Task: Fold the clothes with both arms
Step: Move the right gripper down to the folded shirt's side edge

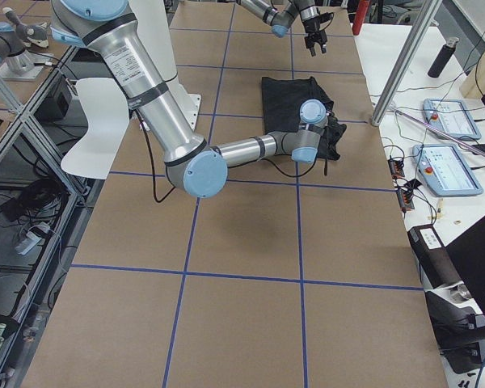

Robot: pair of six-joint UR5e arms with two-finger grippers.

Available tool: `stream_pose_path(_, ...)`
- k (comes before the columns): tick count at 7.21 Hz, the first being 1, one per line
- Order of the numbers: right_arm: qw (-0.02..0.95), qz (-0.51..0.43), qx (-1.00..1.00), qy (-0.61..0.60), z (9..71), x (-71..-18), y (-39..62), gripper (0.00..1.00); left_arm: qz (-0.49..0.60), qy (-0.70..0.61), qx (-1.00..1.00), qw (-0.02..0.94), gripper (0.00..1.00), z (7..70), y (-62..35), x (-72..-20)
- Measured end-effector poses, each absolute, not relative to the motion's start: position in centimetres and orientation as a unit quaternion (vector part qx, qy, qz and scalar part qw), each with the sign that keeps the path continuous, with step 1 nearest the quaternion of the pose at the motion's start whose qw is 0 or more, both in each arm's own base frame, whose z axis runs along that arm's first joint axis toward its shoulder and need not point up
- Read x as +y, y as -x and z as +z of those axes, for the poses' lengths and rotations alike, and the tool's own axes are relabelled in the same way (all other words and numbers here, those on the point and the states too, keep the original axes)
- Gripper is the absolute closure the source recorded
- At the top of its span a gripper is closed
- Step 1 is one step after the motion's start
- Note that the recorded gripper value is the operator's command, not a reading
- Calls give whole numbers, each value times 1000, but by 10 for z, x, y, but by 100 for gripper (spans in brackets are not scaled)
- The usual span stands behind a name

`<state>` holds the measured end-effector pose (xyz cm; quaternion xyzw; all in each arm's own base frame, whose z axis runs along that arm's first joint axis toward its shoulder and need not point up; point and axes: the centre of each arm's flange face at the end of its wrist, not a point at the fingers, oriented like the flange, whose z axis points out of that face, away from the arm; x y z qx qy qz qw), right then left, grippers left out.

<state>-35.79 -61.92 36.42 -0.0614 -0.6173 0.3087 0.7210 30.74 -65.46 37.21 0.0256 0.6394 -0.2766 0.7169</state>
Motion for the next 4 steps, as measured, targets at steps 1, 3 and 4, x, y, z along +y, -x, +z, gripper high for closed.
stream_pose_path(1,734,310,-600,79,368,-603,363,0,-272,-24,643,716,0,365,-304,-652)
stream_pose_path(3,761,314,-557,116,368,-575,391,0,-269,-23,645,715,0,361,-303,-649)
stream_pose_path(4,776,313,-532,129,355,-560,403,0,-269,-23,645,715,0,362,-303,-648)
